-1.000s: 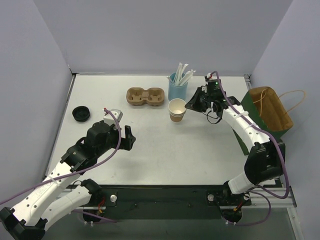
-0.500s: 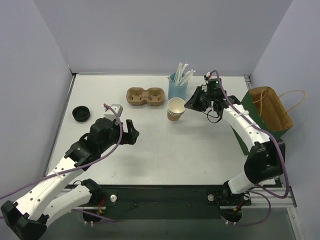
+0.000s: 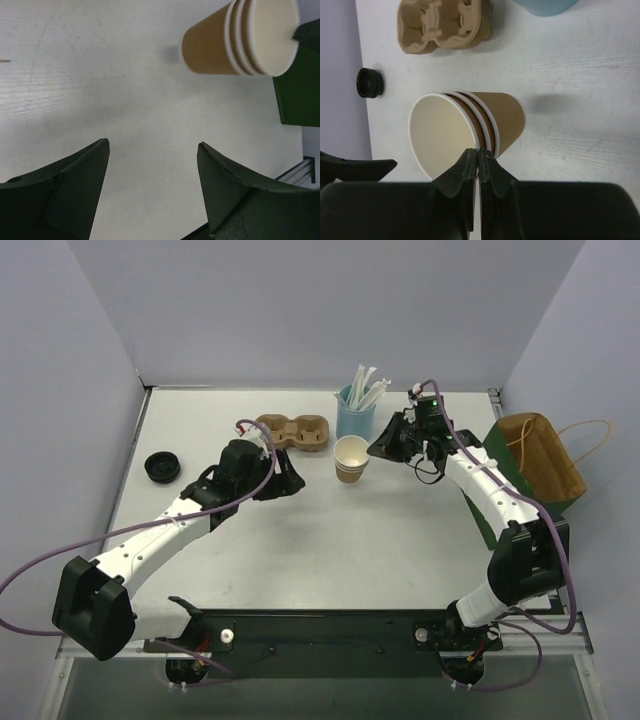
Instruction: Pack the takeout coffee
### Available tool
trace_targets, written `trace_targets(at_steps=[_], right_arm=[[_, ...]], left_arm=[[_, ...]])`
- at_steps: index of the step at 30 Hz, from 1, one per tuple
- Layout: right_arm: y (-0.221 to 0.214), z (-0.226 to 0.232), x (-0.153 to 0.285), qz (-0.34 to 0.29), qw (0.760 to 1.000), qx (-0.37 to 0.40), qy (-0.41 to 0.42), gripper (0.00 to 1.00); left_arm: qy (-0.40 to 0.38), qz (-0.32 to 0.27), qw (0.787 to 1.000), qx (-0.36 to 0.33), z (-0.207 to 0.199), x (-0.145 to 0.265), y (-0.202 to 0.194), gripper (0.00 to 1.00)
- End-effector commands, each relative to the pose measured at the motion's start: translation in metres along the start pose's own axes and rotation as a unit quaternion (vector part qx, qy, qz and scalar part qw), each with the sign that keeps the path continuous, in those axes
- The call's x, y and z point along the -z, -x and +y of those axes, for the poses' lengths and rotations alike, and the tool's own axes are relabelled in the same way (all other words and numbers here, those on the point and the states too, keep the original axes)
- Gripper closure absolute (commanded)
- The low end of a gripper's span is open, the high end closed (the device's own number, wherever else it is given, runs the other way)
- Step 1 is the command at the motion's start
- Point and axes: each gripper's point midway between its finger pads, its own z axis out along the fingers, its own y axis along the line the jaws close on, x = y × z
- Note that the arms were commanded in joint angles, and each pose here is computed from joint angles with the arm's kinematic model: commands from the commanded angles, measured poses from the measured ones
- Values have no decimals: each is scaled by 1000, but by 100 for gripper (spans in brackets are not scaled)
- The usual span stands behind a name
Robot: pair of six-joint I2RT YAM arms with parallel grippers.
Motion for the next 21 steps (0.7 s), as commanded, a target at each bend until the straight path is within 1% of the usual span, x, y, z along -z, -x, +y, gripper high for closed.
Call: trace_targets(at_steps=[1, 3, 6, 8, 10, 13, 14, 17, 21], right_arm=[[-25, -18, -10, 36, 999, -1, -18, 100], [-14, 6, 3, 21, 1000, -5, 19, 100], [-1, 26, 18, -5, 998, -11, 53, 100], [-3, 22, 14, -9, 999, -14, 50, 100], [-20, 4, 1, 13, 999, -28, 31, 100], [-36, -3, -10, 29, 997, -51, 43, 100], [-33, 0, -11, 21, 997, -52, 53, 100], [-32, 4, -10, 16, 996, -58, 61, 100], [-24, 7, -5, 7, 996, -64, 66, 100]], left_arm=[[-92, -45, 994, 27, -36, -4, 28, 20], [-94, -45, 994, 27, -35, -9, 27, 20], [-102, -57, 993, 32, -37, -14, 29, 20], [-103, -60, 992, 41, -34, -18, 27, 20], [-116, -70, 990, 51, -38, -21, 29, 20], [-130, -70, 986, 73, -41, -29, 28, 21], [-138, -76, 985, 76, -45, -31, 32, 21], [-147, -65, 983, 86, -48, -41, 28, 24], [-137, -51, 985, 94, -42, -56, 21, 26]])
